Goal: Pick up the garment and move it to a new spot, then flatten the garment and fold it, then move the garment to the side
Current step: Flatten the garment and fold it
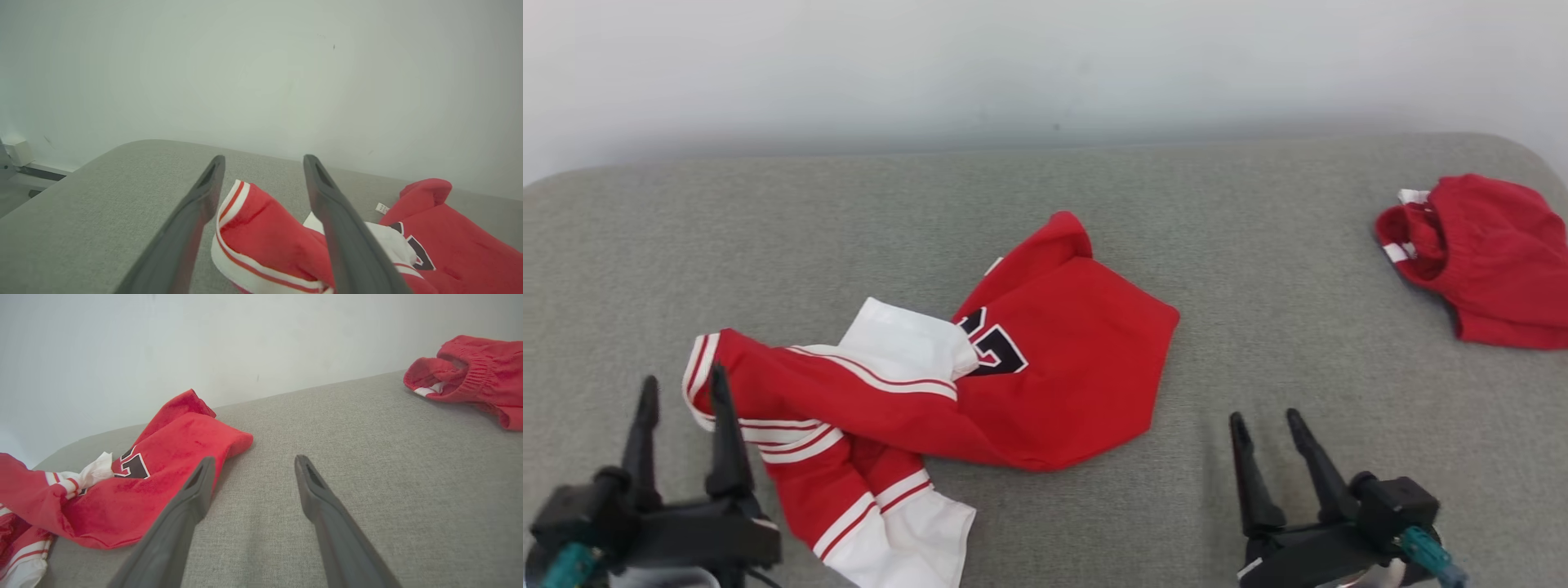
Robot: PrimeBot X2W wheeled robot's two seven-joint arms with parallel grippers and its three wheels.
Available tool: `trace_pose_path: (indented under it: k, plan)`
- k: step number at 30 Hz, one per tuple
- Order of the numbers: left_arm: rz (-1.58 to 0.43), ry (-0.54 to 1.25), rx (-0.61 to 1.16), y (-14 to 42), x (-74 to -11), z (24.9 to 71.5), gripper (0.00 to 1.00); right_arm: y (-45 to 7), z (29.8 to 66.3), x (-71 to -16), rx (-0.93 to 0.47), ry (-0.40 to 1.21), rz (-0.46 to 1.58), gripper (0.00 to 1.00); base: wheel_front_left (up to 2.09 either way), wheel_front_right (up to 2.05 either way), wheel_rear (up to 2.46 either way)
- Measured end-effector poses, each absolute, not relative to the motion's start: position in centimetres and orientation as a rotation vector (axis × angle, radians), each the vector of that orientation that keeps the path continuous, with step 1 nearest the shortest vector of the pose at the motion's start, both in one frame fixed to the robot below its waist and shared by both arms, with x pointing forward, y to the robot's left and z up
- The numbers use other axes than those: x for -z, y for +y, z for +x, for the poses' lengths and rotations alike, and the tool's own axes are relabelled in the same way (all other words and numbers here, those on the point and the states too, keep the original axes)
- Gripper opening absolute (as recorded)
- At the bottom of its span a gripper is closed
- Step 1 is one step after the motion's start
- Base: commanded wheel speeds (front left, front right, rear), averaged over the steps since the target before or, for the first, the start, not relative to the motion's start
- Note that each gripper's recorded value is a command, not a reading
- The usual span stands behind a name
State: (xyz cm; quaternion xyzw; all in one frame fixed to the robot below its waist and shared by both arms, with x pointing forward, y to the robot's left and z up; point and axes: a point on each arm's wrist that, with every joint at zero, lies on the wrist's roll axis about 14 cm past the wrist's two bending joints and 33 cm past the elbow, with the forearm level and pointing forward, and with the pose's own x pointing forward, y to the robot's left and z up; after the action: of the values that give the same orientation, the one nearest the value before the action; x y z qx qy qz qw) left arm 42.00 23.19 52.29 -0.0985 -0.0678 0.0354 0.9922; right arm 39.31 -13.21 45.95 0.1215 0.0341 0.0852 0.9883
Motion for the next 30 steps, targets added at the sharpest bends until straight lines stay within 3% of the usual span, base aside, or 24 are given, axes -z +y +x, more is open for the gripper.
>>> trace_pose_path:
  k: [10, 20, 22, 23, 30]
  plan:
    - [-0.137, -0.074, -0.145, 23.9, -49.9, 37.5, 1.0, -7.8, 41.5, -42.9, -0.332, 0.197, 0.201, 1.0, 0.0, 0.0, 0.0]
    - [-0.109, -0.02, -0.204, 25.6, -48.3, 35.4, 1.0, -5.4, 42.9, -39.2, -0.382, 0.367, 0.174, 1.0, 0.0, 0.0, 0.0]
    - [-0.113, -0.024, -0.209, 25.7, -48.5, 35.1, 1.0, -5.2, 43.4, -39.3, -0.382, 0.373, 0.178, 0.16, 0.0, 0.0, 0.0]
    - [-0.116, -0.027, -0.212, 25.8, -48.5, 35.1, 1.0, -5.1, 43.7, -39.7, -0.383, 0.363, 0.182, 0.0, 0.0, 0.0, 0.0]
    - [-0.136, -0.017, -0.206, 25.3, -48.1, 34.7, 1.0, -6.3, 44.5, -42.8, -0.359, 0.251, 0.207, 0.0, 0.0, 0.0, 0.0]
